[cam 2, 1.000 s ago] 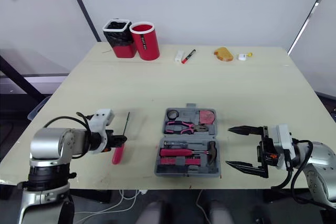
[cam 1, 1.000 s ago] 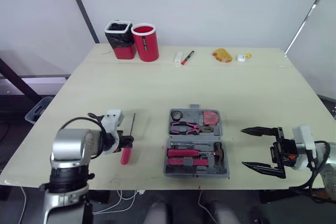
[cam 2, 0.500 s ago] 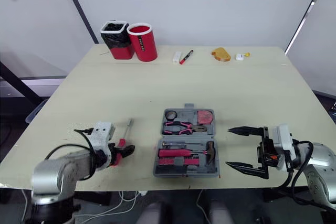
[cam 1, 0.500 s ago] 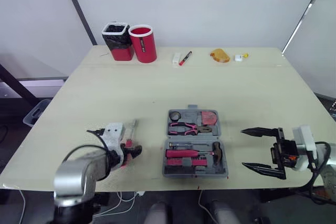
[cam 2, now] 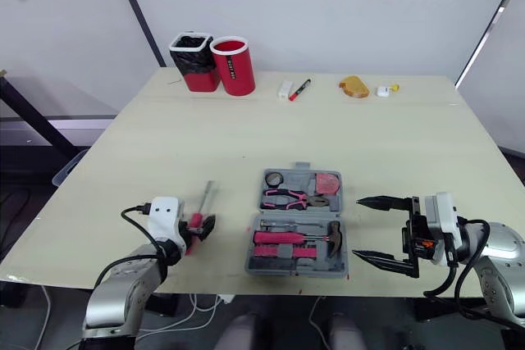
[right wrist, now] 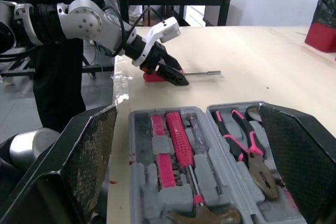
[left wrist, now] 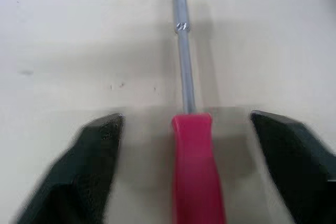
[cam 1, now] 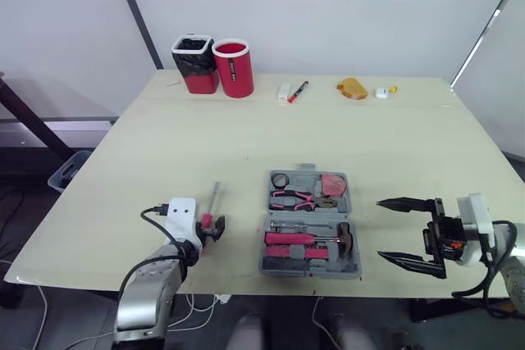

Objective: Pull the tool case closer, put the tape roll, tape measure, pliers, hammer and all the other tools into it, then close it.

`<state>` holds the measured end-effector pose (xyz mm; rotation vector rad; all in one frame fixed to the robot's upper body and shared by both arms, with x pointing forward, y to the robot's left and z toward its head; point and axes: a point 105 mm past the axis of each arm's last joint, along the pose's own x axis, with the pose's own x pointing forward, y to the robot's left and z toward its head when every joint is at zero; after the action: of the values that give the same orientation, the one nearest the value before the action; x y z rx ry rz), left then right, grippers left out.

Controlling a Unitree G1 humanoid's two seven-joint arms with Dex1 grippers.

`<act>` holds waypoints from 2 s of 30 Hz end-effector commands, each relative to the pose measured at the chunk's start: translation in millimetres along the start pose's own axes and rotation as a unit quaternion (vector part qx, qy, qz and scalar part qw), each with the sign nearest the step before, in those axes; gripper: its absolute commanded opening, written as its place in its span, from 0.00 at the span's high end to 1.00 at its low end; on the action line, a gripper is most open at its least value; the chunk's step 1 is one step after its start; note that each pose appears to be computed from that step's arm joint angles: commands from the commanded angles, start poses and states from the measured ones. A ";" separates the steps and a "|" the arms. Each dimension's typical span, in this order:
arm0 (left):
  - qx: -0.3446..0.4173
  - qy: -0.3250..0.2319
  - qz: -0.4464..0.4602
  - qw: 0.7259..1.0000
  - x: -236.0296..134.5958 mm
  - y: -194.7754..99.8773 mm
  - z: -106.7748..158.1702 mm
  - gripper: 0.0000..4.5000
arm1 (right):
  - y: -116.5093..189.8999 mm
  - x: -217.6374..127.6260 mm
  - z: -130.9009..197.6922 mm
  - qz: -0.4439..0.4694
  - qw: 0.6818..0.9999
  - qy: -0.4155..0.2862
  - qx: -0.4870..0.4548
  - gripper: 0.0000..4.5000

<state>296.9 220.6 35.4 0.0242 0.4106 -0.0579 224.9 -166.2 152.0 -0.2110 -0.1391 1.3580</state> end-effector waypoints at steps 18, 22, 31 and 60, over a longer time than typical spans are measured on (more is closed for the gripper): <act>0.097 -0.046 -0.103 0.989 -14.2 -5.8 28.0 0.90 | -2.8 -0.9 5.7 -0.003 1.000 -0.010 -0.015 0.00; 0.143 -0.050 -0.174 0.973 -22.0 -11.3 38.0 0.90 | -2.3 -3.2 4.3 -0.005 1.000 -0.008 -0.013 0.00; 0.215 -0.011 -0.326 0.921 -41.0 -28.7 44.4 0.90 | 0.7 -5.4 3.4 -0.008 1.000 -0.007 -0.009 0.00; 0.441 0.126 -0.601 0.655 -53.0 -189.3 43.6 0.90 | 7.0 -38.3 -5.5 -0.022 0.999 0.048 0.006 0.00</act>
<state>257.5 36.6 93.0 0.7100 0.5482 -1.6210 213.0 -200.8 134.3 -0.2125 -0.0160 1.3113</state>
